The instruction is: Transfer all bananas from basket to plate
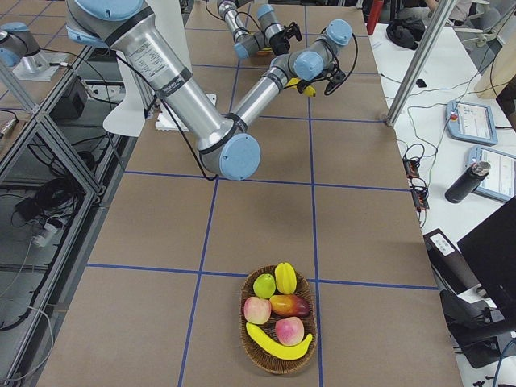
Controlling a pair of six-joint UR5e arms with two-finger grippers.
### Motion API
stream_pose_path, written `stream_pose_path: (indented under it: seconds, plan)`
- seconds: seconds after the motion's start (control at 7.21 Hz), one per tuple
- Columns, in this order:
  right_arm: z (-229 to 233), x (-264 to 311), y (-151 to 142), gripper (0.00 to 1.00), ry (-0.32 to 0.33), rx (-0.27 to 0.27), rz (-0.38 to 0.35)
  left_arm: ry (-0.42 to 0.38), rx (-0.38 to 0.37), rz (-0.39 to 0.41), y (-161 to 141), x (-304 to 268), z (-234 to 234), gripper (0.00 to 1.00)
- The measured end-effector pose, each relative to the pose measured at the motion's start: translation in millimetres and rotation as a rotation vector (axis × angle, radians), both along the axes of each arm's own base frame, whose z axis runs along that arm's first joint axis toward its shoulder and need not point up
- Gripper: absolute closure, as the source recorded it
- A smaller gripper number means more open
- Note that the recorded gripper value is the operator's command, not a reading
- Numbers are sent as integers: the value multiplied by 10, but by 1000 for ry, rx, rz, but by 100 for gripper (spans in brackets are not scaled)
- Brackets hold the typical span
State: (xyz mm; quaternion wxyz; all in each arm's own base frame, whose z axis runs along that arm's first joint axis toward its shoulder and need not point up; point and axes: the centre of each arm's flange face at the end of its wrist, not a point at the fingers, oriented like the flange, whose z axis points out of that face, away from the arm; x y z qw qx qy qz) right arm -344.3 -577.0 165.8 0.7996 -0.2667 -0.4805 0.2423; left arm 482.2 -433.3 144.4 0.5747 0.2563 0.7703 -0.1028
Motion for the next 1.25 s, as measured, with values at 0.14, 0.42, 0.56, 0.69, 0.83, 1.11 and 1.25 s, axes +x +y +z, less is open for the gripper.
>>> stream_pose_path:
  seconds: [0.14, 0.42, 0.56, 0.69, 0.83, 1.11, 1.25]
  plan:
    - [15, 13, -11, 100, 4, 0, 5, -5, -4, -1, -9, 23, 22, 1]
    - [19, 51, -40, 100, 5, 1, 14, -10, -8, 15, 71, 141, 43, 1]
    - [15, 56, -44, 100, 5, 1, 15, -6, -11, 21, 148, 215, 32, 1]
    - [9, 54, -43, 100, 5, -1, 16, -3, -14, 25, 225, 282, 19, 1]
    - [7, 50, -42, 100, 6, -3, 17, 3, -13, 28, 268, 320, -18, 1]
    - [3, 43, -38, 100, 6, -5, 16, 17, -13, 25, 326, 371, -120, 1]
    - [0, 41, -35, 100, 5, -6, 15, 24, -14, 22, 360, 402, -160, 1]
